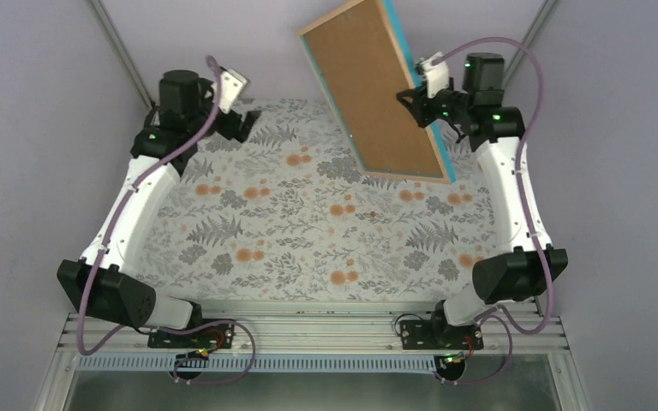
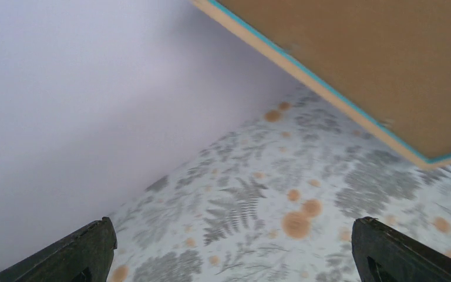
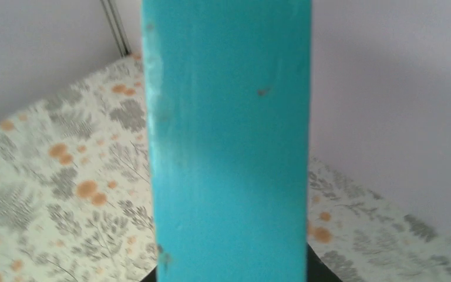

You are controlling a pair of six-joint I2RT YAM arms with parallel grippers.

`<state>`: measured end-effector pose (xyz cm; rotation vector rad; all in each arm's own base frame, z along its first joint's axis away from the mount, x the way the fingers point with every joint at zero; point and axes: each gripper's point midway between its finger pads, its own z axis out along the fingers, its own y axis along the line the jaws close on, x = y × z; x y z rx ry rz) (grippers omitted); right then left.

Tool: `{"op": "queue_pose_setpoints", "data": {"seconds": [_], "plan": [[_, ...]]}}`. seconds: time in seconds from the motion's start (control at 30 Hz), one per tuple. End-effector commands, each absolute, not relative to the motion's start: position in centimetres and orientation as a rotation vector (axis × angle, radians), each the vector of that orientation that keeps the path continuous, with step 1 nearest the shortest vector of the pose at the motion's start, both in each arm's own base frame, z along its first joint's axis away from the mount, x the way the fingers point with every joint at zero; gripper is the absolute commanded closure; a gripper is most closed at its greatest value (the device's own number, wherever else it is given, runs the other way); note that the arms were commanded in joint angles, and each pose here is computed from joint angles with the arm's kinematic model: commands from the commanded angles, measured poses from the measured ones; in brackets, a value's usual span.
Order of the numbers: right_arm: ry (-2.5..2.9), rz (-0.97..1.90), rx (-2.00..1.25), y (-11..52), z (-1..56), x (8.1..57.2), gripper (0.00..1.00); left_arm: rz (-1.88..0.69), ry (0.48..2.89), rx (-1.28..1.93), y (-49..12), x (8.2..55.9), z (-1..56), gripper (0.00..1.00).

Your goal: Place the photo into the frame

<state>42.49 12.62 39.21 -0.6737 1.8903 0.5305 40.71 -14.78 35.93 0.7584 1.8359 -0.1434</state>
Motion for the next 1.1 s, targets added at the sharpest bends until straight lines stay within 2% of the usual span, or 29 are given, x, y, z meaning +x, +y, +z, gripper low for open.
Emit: {"op": "queue_pose_setpoints", "data": {"seconds": [0.0,0.17,0.33,0.47,0.6,0.77,0.87,0.97,1.07], "plan": [[1.69,0.158,-0.927,16.3,42.1,40.8,0.97,-0.135,1.87,0.464,-9.7,43.3,38.2,0.0],[1.607,-0.175,-1.072,20.1,39.4,39.0,0.97,-0.159,1.896,0.301,-4.7,45.0,39.0,0.0],[1.482,-0.421,-1.267,25.6,33.9,34.5,0.97,-0.155,1.892,0.21,-0.5,46.1,40.7,0.0],[1.429,-0.481,-1.42,28.0,28.6,31.4,0.96,-0.117,1.872,0.156,2.5,46.7,42.2,0.0],[1.356,-0.518,-1.508,30.2,24.2,29.6,0.96,-0.156,1.901,0.132,3.0,47.0,40.9,0.0],[1.348,-0.54,-1.585,32.1,18.5,29.1,0.67,-0.242,1.95,0.116,2.3,47.2,38.1,0.0],[1.375,-0.504,-1.617,32.4,16.1,28.7,0.42,-0.233,1.967,0.118,2.3,46.9,37.2,0.0],[1.415,-0.459,-1.653,32.4,13.4,28.1,0.32,-0.244,1.99,0.117,2.2,46.7,36.1,0.0],[1.453,-0.402,-1.68,32.6,11.1,27.3,0.3,-0.272,2.013,0.132,1.8,46.3,34.8,0.0]]}}
